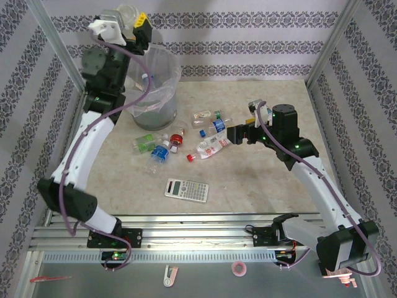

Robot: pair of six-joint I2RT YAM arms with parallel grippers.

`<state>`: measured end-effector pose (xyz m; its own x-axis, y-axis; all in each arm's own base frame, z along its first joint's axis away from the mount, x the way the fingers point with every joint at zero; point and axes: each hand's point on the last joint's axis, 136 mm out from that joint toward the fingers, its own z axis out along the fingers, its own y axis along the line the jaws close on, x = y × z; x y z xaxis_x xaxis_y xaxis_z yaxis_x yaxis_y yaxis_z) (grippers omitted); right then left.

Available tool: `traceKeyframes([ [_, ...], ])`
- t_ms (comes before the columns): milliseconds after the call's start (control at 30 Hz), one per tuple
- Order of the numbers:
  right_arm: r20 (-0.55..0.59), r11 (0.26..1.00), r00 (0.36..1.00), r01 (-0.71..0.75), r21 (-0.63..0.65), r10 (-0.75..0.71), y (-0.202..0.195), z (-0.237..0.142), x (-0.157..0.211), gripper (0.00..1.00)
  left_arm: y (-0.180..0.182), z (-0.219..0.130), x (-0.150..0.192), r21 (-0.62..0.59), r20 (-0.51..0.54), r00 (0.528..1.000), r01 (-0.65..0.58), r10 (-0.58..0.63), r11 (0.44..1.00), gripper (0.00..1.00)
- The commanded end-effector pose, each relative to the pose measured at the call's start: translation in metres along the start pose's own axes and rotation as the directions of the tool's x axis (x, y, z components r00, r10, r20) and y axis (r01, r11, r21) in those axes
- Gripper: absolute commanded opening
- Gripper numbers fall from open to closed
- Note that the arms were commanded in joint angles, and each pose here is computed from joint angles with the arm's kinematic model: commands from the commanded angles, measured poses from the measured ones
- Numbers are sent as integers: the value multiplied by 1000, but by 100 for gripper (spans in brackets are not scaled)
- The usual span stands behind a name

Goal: Throw the plastic bottles in the bin

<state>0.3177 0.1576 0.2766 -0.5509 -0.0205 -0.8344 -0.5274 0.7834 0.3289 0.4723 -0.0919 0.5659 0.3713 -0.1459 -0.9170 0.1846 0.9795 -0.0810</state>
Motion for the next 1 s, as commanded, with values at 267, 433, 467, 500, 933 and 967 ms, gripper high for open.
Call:
traceKeyframes([
  [267, 14, 1000, 1000, 8, 19, -8, -4, -10, -4, 98, 1, 15, 11, 12, -200, 964, 182, -176, 983, 100],
  [433, -6, 998, 999, -45, 47, 46, -15, -4, 1, 98, -6, 5, -21, 38, -182, 967, 189, -179, 981, 100],
  [467, -15, 997, 999, -51, 59, 52, -18, -3, 2, 98, -7, 2, -27, 45, -178, 968, 189, -179, 981, 100],
  [500, -22, 996, 998, -61, 71, 62, -21, -2, 3, 98, -9, 0, -30, 52, -177, 968, 189, -177, 981, 100],
  [933, -86, 936, 968, -202, 288, 235, -85, -5, 7, 98, -63, -32, -71, 275, -201, 971, 183, -130, 944, 100],
  [967, -94, 927, 964, -211, 309, 250, -91, -5, 9, 98, -66, -34, -72, 287, -202, 971, 184, -128, 940, 100],
])
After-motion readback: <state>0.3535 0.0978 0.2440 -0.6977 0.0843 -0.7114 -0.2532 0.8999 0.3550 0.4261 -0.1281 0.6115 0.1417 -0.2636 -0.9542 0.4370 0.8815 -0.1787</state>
